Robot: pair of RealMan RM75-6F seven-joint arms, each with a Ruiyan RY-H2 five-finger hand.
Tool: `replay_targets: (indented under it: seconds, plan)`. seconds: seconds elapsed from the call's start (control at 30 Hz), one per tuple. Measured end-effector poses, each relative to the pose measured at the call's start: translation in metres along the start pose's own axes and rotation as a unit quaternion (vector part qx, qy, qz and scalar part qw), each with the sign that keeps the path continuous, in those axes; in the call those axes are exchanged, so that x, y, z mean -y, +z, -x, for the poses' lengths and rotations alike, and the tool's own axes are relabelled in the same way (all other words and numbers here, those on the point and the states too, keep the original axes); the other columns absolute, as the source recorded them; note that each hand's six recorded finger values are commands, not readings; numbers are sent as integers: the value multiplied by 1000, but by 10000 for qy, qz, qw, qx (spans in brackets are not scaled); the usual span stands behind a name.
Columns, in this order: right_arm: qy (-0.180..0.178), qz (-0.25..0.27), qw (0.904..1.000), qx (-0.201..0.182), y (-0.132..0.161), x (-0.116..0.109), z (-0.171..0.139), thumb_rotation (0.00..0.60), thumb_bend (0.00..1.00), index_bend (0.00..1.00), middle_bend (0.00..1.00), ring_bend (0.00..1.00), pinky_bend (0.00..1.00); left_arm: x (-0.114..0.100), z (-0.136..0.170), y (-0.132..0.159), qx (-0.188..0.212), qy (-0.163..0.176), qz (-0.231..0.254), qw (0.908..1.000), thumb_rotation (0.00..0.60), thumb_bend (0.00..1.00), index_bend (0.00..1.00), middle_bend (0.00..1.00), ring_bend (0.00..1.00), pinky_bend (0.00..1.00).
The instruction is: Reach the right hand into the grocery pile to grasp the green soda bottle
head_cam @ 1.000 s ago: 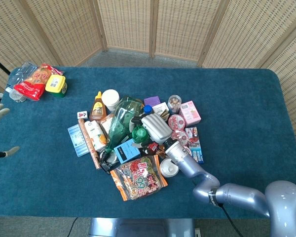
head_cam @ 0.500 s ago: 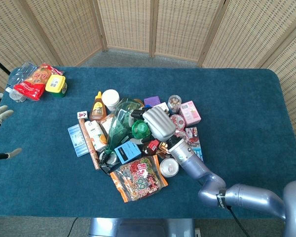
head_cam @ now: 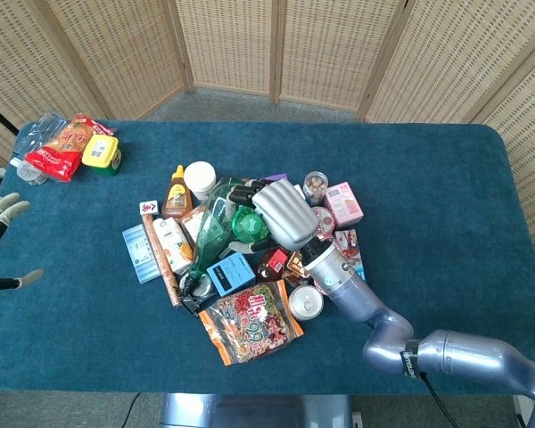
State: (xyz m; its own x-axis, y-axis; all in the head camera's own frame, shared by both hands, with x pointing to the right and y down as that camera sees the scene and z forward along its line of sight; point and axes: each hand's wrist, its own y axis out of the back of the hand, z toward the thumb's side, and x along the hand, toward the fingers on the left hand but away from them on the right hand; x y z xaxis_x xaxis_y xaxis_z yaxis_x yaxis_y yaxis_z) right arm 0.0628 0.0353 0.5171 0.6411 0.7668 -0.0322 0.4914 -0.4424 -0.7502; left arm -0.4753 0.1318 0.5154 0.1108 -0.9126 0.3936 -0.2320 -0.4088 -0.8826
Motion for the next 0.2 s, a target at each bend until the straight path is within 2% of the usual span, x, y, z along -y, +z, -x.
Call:
replay_targets:
  seconds: [0.2]
  plan:
    - [-7,-59,10000,-41,8,-6,3,600,0,670,883,619,615,0,0,0,-5,2,-1,10000,600,0,123,0,0,0]
